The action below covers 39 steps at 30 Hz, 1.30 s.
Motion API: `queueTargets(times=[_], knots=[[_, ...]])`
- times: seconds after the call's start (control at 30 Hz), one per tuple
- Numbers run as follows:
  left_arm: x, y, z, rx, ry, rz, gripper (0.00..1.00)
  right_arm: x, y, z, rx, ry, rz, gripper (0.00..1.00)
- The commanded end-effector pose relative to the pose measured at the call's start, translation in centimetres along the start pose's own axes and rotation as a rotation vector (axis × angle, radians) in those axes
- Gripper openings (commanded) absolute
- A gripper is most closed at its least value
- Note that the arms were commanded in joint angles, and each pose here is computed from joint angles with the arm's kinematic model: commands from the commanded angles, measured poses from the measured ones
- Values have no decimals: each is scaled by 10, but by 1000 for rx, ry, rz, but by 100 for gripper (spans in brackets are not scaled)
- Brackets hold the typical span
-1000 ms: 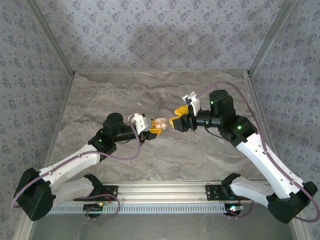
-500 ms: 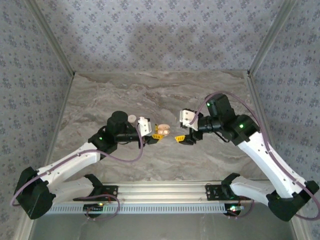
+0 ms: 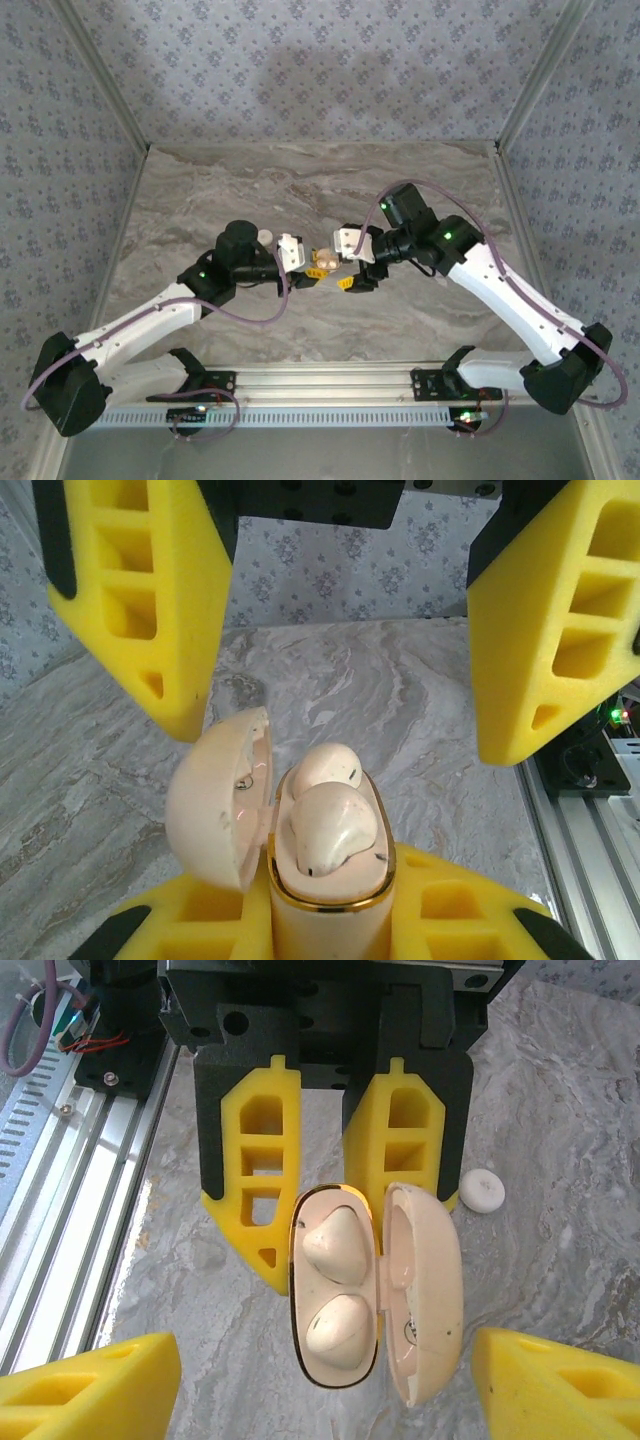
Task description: Insert the wireless bluetooth earbuds into the charging case
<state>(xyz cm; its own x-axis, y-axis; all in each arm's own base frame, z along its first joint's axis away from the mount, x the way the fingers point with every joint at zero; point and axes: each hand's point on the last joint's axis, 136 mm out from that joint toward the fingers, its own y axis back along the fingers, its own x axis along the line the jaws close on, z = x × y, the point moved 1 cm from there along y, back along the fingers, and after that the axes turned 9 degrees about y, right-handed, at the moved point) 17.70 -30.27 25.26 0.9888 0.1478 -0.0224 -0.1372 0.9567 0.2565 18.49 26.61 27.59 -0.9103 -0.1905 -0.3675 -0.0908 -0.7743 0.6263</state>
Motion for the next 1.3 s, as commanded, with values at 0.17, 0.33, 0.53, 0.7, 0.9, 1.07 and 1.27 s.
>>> queueTargets(times=[0.17, 0.33, 0.53, 0.7, 0.9, 1.07, 1.27], knots=[[-4, -1, 16, -33, -47, -24, 13, 2, -1, 18, -67, 42, 39, 74], [-1, -1, 15, -34, -43, -6, 13, 10, 3, 22, -83, 32, 72, 66], [1, -1, 14, -34, -41, 12, 13, 25, 15, 24, -87, 19, 92, 55], [-1, -2, 14, -38, -39, -1, 13, 21, 25, 14, -47, 2, -5, 54], [-4, -2, 16, -42, -44, -15, 12, -2, 25, 10, -32, 21, -133, 52], [-5, -1, 17, -45, -50, -15, 12, -6, 17, 13, -63, 40, -114, 49], [-5, -1, 17, -46, -51, -16, 12, -1, 8, 17, -98, 45, -57, 44]])
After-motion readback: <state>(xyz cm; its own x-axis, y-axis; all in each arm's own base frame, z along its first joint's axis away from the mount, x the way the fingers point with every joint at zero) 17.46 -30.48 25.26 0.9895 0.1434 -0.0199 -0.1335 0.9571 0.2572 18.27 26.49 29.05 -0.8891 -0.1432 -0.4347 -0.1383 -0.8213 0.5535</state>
